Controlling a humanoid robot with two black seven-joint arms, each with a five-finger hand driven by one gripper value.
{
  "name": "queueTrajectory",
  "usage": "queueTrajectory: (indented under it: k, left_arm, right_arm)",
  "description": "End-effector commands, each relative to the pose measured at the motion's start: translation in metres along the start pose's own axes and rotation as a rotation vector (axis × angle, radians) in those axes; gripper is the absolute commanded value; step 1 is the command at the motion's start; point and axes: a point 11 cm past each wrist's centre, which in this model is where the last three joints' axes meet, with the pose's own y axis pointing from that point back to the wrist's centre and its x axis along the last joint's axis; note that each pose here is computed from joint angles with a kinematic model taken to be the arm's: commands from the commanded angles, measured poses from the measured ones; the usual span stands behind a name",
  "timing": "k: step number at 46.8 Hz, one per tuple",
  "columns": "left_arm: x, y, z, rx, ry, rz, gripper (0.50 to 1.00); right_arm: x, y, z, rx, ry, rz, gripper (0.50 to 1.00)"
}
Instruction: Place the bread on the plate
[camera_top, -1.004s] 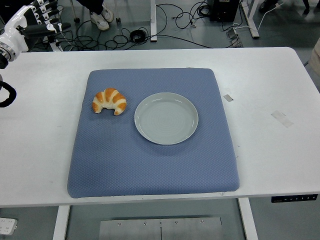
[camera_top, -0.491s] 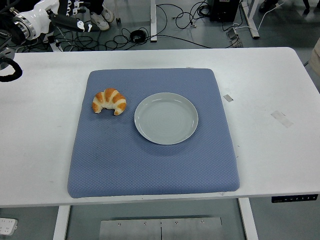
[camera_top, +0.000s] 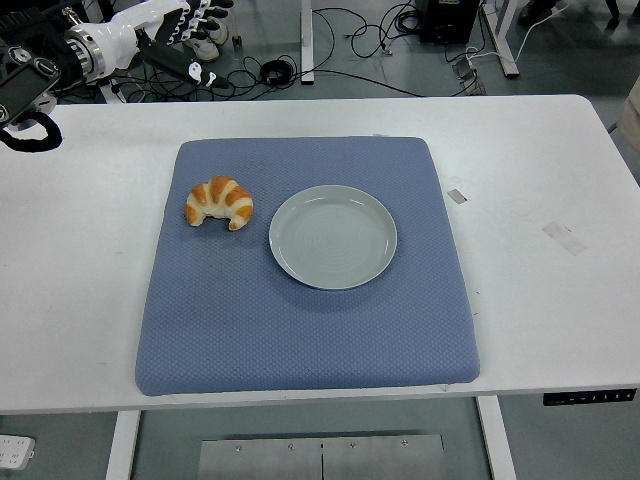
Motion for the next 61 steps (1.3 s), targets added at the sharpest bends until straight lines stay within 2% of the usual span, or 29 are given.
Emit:
queueTrajectory:
  k: [1, 18, 34, 48, 61]
  left_arm:
    - [-0.003, 0.000, -0.002, 0.009, -0.013, -0.018, 0.966]
    - [-0.057, -0.003, -0.014, 0.064, -0.173, -0.234, 0.966]
    - [-0.068, 0.005, -0.041, 0.152, -0.260, -0.304, 0.965]
    - [-0.092, 0.018, -0.081, 0.211, -0.208, -0.342, 0.957]
    - [-0.095, 0.018, -0.084, 0.199, -0.171, -0.321, 0.934]
  right_arm:
    - [0.000, 0.000, 0.000, 0.001, 0.000, 0.000, 1.000]
    - [0.000, 0.000, -0.001, 0.003, 0.000, 0.000, 1.000]
    - [0.000, 0.000, -0.001, 0.003, 0.000, 0.000, 1.000]
    - [0.000, 0.000, -0.001, 0.003, 0.000, 0.000, 1.000]
    - [0.000, 0.000, -0.001, 0.003, 0.001, 0.000, 1.000]
